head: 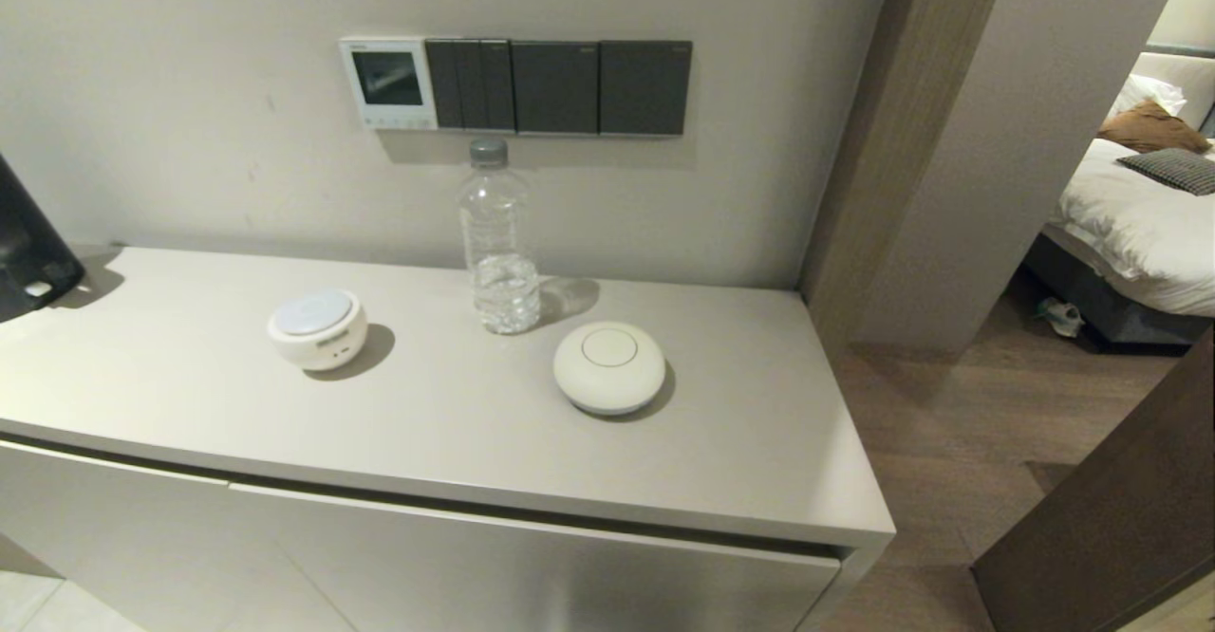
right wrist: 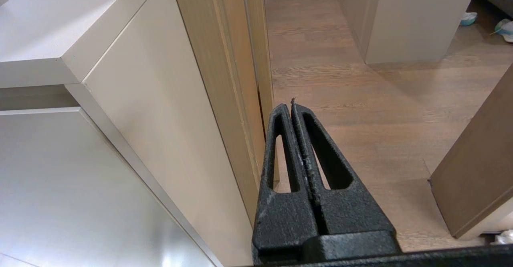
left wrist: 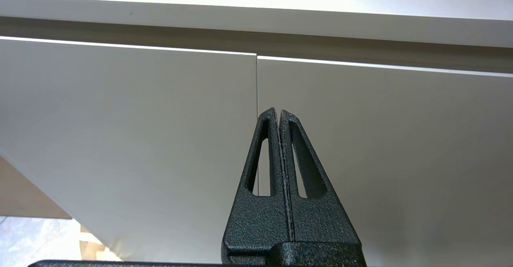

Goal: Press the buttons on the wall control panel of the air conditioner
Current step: Turn on the central air conditioner

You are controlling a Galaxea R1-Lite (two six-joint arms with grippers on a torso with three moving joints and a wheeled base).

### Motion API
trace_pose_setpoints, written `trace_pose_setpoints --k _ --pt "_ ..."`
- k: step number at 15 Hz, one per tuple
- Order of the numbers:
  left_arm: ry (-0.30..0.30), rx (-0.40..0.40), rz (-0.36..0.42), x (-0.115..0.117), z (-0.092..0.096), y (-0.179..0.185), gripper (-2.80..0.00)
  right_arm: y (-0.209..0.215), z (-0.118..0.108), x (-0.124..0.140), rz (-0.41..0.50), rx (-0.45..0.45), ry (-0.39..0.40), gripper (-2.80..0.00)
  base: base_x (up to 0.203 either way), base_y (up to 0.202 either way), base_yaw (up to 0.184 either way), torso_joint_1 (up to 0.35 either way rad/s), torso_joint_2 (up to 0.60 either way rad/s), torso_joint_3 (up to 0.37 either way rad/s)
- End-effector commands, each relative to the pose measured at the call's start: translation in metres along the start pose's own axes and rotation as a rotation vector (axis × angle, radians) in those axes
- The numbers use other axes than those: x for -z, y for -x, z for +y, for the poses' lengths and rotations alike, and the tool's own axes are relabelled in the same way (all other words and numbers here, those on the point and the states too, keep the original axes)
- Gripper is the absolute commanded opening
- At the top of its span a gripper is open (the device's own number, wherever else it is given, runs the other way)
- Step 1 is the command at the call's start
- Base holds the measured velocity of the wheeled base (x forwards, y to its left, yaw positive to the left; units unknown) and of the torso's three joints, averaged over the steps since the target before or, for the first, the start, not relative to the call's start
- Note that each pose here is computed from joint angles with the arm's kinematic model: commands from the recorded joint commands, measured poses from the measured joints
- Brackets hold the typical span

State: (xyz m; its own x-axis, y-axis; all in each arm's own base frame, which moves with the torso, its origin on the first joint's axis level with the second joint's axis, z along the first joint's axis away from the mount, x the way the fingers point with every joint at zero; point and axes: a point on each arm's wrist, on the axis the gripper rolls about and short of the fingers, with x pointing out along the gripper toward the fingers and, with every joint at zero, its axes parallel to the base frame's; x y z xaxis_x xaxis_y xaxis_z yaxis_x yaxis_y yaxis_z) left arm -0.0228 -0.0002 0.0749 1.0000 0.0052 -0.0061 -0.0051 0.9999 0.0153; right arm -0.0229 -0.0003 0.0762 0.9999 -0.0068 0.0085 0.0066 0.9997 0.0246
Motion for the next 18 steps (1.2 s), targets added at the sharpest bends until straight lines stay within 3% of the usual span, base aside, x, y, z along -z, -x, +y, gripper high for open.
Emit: trace_pose_setpoints --k 1,6,9,13,18 --pt "0.0 0.001 0.002 0.0 0.0 0.0 -2.8 0.0 0.0 0.001 0.004 0.001 0.0 -2.8 0.0 0.0 0.0 0.0 0.0 0.0" --pt "-0.002 0.002 0.0 0.0 0.0 0.0 -2.8 0.0 0.0 0.001 0.004 0.001 0.0 -2.8 0.0 0.0 0.0 0.0 0.0 0.0" --pt "-0.004 -0.009 -0.053 -0.012 0.0 0.003 -2.8 0.0 0.0 0.001 0.004 0.001 0.0 -2.8 0.0 0.0 0.0 0.0 0.0 0.0" --pt "-0.002 -0.018 -0.17 -0.059 0.001 0.023 -2.8 0.0 0.0 0.001 0.003 0.0 0.0 -2.8 0.0 0.0 0.0 0.0 0.0 0.0" --pt "0.001 -0.007 -0.127 -0.137 0.002 0.014 -2.8 0.0 0.0 0.001 0.002 0.0 0.0 -2.8 0.0 0.0 0.0 0.0 0.0 0.0"
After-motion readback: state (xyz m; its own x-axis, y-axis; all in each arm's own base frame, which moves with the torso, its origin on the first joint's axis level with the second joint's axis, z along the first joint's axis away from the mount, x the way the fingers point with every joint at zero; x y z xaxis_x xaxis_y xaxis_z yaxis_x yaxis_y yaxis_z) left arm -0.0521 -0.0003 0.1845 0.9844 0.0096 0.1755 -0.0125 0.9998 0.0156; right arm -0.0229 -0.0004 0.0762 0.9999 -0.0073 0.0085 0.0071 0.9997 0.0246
